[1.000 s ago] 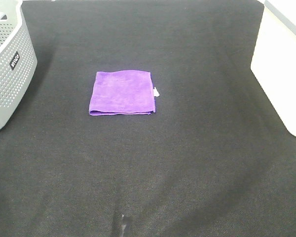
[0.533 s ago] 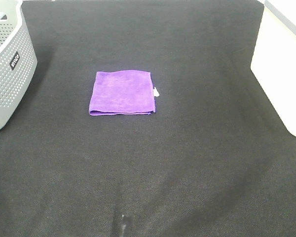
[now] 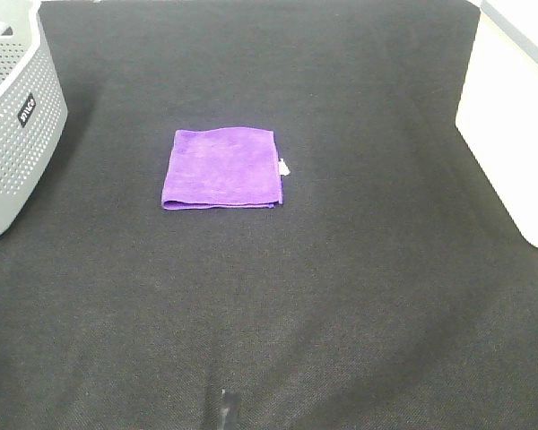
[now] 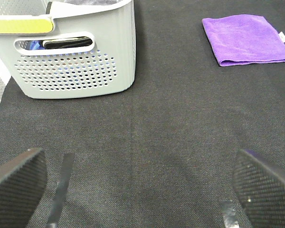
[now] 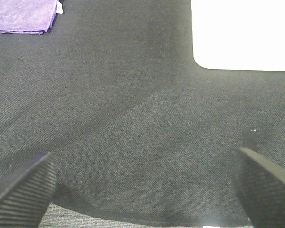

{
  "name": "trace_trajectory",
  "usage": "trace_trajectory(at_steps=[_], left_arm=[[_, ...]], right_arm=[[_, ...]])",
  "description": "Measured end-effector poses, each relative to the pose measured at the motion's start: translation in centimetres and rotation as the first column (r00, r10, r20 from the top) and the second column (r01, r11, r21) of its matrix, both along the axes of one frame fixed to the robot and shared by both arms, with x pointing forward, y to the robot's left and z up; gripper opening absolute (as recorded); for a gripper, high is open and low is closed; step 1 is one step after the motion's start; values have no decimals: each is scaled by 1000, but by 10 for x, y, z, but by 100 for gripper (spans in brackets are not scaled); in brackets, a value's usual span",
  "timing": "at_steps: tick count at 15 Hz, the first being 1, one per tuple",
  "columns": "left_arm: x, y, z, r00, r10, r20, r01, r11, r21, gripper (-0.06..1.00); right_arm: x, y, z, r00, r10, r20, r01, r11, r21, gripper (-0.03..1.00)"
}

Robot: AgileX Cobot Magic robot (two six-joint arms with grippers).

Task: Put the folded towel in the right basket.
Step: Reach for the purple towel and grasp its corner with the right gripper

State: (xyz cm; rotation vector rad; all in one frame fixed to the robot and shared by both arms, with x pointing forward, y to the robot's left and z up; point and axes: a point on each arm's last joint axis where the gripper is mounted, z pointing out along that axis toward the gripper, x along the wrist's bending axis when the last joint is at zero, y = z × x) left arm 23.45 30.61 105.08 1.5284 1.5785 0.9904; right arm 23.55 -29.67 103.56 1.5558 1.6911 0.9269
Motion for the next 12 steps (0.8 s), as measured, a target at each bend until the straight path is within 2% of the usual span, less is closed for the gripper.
trace_trajectory(at_steps=[12], left_arm=[[0, 0, 0, 1000, 0, 0, 0, 1000, 0, 99]], right_arm=[[0, 0, 0, 1000, 0, 0, 0, 1000, 0, 96]])
